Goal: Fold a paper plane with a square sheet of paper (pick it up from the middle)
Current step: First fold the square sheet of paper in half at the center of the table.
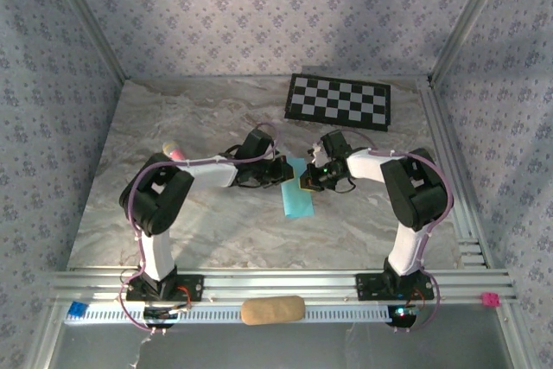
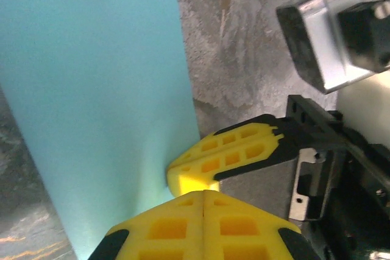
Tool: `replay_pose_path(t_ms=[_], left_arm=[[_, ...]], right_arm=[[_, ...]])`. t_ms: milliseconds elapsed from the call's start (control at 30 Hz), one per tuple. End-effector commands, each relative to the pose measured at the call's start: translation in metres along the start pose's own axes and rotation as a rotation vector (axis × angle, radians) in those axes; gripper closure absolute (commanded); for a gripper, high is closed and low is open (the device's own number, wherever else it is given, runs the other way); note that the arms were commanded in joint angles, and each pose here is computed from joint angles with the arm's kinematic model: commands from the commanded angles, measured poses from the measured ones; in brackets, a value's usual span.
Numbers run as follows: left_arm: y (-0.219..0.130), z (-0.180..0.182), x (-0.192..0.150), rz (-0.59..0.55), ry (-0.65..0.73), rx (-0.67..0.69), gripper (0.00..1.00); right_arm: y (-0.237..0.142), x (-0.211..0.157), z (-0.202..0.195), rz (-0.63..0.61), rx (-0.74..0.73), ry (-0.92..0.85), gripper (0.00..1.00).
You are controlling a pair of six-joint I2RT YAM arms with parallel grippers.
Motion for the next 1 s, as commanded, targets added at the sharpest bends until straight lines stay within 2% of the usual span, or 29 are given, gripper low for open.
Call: replay_pose_path(t_ms=[0,233,400,767,900,967], left_arm=[[0.007,0.016,-0.012,0.022,0.011,0.04,1.0],[0.016,0.041,-0.029,0.057,0.01,0.111,1.0],[0.009,0.055,-0.034,0.065,0.013,0.225,1.0],[-0.008,-0.009,-0.012,0.008,-0.004,0.008,0.94],[0.004,-0.015,-0.02,0.04,-0.033,-0.057,0.94],[0.008,-0.008,-0.027,0.058,-0.051,-0.034,0.95]], right_arm=[[0.012,-0.015,-0.042,0.03,-0.215,0.092,1.0],[0.014,-0.018,-0.046,0.033,-0.217,0.102,1.0],[0.015,-0.02,-0.049,0.03,-0.222,0.109,1.0],[0.015,-0.021,-0.049,0.022,-0.222,0.115,1.0],[0.015,-0.021,-0.049,0.025,-0.222,0.114,1.0],[0.015,-0.022,-0.049,0.025,-0.224,0.114,1.0]])
Point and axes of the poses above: each hand's point on the last joint's axis, 136 mm out from that joint toward the fingers, its own y axis out along the fingers, its own z axis along the line the jaws close on, x = y × z, the point moved 8 cm from there along -y, back along the fingers, and after that the axes turned 13 degrees about y, right-handed, at the moved point
